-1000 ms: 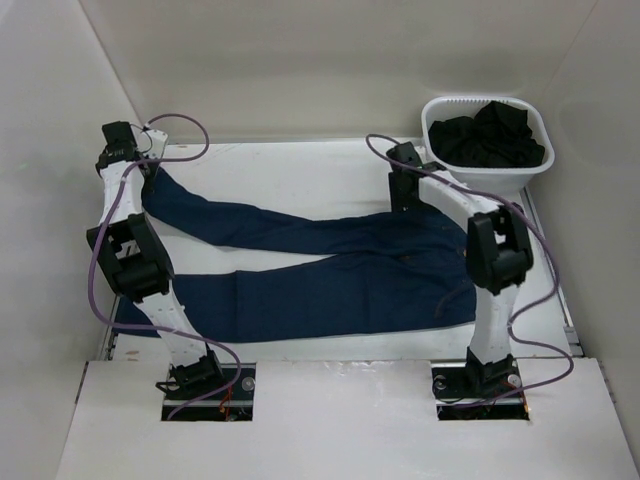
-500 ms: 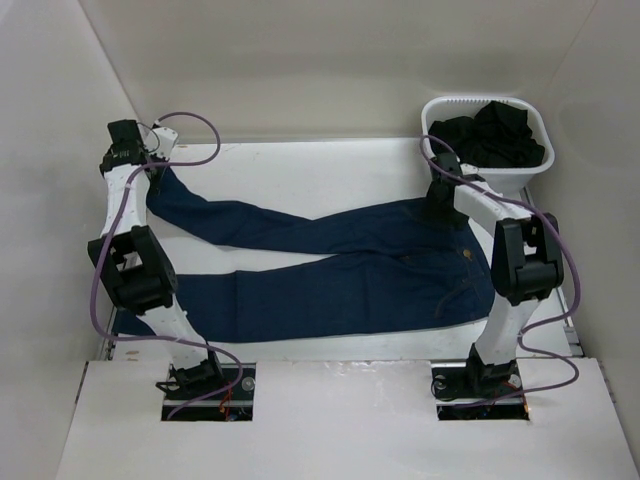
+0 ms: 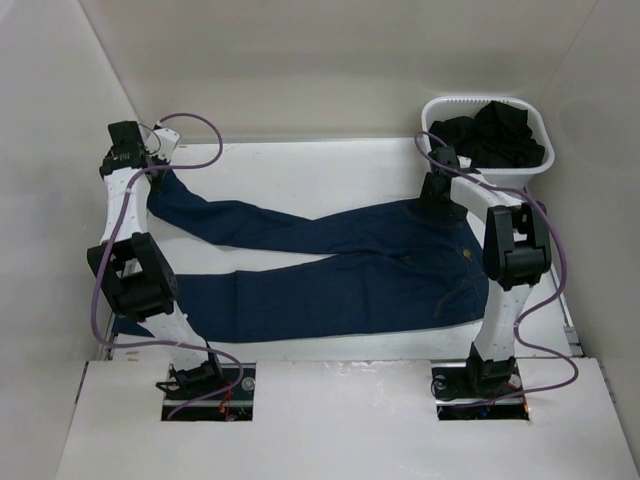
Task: Fold and stack the trousers
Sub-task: Fold the trousers
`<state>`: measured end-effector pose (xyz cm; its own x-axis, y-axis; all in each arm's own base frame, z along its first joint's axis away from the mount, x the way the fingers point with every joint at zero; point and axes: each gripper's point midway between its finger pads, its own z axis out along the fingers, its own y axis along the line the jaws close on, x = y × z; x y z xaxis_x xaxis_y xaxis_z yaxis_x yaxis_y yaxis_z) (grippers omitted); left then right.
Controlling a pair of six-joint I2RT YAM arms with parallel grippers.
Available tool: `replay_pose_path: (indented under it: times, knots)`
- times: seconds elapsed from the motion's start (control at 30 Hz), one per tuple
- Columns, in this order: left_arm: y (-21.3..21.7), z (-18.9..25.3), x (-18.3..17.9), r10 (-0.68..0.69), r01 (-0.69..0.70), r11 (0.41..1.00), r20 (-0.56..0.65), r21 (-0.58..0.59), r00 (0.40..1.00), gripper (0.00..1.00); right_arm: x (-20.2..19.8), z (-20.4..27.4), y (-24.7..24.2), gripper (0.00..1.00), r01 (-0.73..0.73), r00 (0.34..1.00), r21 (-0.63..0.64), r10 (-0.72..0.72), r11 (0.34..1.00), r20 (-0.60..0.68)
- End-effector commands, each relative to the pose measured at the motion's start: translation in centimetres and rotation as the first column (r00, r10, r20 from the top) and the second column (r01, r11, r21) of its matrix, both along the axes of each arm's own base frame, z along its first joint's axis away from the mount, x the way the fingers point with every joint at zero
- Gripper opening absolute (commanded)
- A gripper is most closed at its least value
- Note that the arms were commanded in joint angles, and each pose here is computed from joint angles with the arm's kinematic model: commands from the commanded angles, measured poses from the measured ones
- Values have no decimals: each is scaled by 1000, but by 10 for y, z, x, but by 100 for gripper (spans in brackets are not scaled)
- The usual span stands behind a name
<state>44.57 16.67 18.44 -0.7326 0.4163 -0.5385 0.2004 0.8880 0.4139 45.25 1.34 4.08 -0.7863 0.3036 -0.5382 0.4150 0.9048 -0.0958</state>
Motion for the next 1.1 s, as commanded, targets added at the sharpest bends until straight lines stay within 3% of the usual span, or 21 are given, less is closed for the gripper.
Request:
replay_pose_path:
  times: [0.0,0.17,0.2,0.27,0.43,0.63,0.77,0.87,0.9,0.97,1.07]
  knots:
    - [3,38,-5,-1,-1,1000,92,29,996,5,-51,-38,0,84,-54,969,35,61,998,-241]
    - [16,46,-7,23,-28,999,117,38,993,5,-86,-37,0,17,-62,961,45,72,997,-266]
    - [19,48,-8,29,-34,999,124,37,992,5,-96,-38,-1,8,-57,956,46,68,997,-287]
    - [24,49,-8,35,-40,999,130,36,991,5,-120,-41,-3,0,-39,942,48,53,998,-332]
    - [27,49,-5,21,-27,999,150,40,988,5,-160,-40,-2,2,-30,924,47,46,998,-379]
    - [24,47,-2,7,-12,999,154,31,988,6,-76,24,-2,21,-84,985,-60,74,995,-156]
    - [25,51,-4,11,-17,999,163,33,987,6,-43,60,-1,23,-89,994,-82,83,993,-71]
    - [28,52,-6,18,-24,999,164,34,986,6,-41,66,0,24,-76,997,-72,74,994,-38]
    - [28,52,-7,20,-26,999,164,34,986,6,-43,68,0,29,-70,997,-69,68,995,-21]
    - [29,52,-8,23,-29,999,161,33,987,6,-48,74,1,49,-29,999,-45,31,999,36]
    - [30,52,-10,25,-31,999,160,33,987,6,-63,69,0,62,101,987,51,-107,994,119]
